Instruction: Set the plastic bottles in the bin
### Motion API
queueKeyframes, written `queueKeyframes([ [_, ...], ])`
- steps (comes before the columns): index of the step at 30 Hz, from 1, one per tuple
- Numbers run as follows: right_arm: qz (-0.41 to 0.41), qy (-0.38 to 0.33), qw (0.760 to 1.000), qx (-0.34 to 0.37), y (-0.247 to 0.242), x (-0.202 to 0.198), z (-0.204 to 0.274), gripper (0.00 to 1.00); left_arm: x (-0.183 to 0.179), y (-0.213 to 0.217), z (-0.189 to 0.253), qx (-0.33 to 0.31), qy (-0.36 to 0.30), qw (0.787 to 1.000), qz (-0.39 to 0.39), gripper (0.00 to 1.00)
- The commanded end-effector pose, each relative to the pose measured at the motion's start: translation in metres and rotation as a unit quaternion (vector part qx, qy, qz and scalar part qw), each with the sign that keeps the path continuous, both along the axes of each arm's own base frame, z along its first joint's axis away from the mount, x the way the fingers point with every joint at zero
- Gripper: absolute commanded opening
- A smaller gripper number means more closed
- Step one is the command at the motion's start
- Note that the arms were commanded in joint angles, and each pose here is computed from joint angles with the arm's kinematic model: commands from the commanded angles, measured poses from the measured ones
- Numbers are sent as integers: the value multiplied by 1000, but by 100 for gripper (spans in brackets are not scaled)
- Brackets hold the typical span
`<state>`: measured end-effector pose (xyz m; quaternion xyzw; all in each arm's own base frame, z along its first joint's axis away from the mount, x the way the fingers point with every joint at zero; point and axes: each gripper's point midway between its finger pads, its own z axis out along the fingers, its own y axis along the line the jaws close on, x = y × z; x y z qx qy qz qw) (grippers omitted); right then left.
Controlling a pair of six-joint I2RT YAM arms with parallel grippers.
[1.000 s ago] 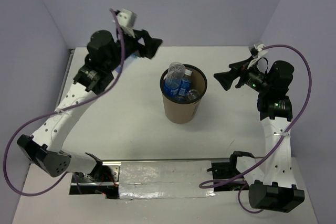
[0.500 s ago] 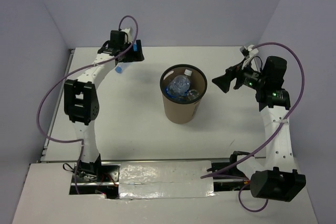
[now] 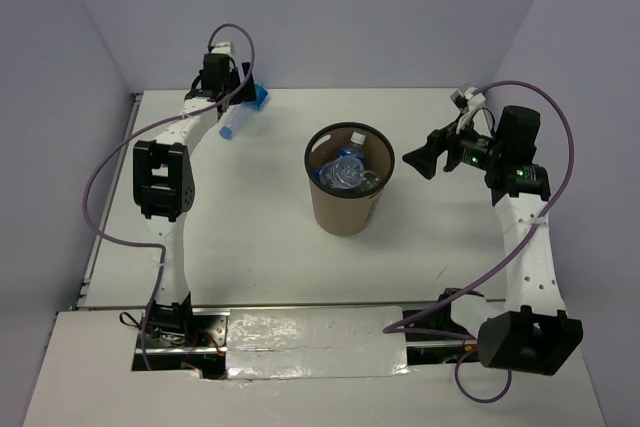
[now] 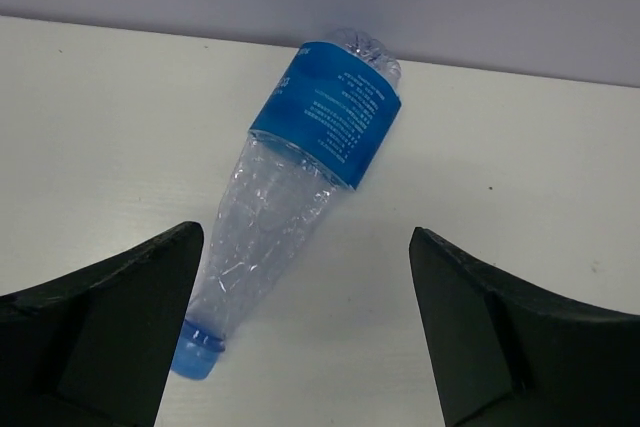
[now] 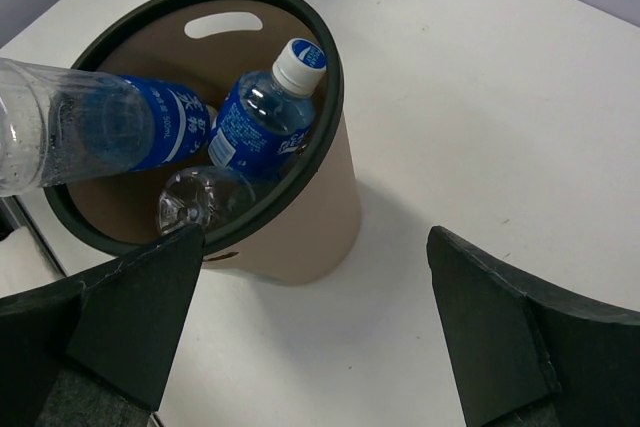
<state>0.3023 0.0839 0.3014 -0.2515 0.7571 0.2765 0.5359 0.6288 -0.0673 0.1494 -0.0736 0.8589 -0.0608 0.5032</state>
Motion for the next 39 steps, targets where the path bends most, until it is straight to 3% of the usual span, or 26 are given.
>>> queueKeyframes([
  [1, 10, -20, 1000, 0, 1, 5, 12, 99, 24, 9, -17, 6, -19, 1000, 14, 97],
  [5, 11, -16, 1000, 2, 0, 11, 13, 99, 31, 7, -44, -27, 14, 1000, 6, 88],
  [12, 10, -21, 1000, 8, 0, 16, 16, 99, 23, 16, -76, -17, 56, 998, 27, 73],
  [14, 12, -21, 1000, 10, 1, 16, 17, 99, 22, 20, -76, -25, 59, 997, 40, 57],
  [19, 17, -19, 1000, 14, 2, 17, 17, 99, 16, 15, -68, -47, 62, 997, 28, 31],
  [20, 19, -18, 1000, 17, 3, 16, 17, 99, 15, 13, -65, -54, 61, 996, 25, 20],
  [23, 23, -21, 999, 19, 4, 15, 22, 99, 5, 5, -54, -84, 60, 995, 11, 0],
  [32, 14, -27, 998, 60, 9, 18, 61, 95, -46, -30, 79, -172, -66, 980, -80, 0],
  [33, 24, -27, 997, 69, 14, 17, 68, 94, -57, -33, 122, -176, -115, 973, -96, 0],
  [35, 33, -25, 995, 90, 21, 17, 87, 92, -78, -40, 134, -196, -128, 965, -118, 0],
  [36, 40, -23, 994, 97, 26, 17, 92, 90, -93, -44, 175, -200, -178, 954, -137, 0],
  [38, 69, -18, 991, 111, 46, 13, 109, 88, -115, -53, 185, -222, -190, 943, -159, 0],
  [39, 75, -10, 990, 120, 53, 12, 114, 83, -135, -61, 216, -225, -226, 929, -188, 0],
])
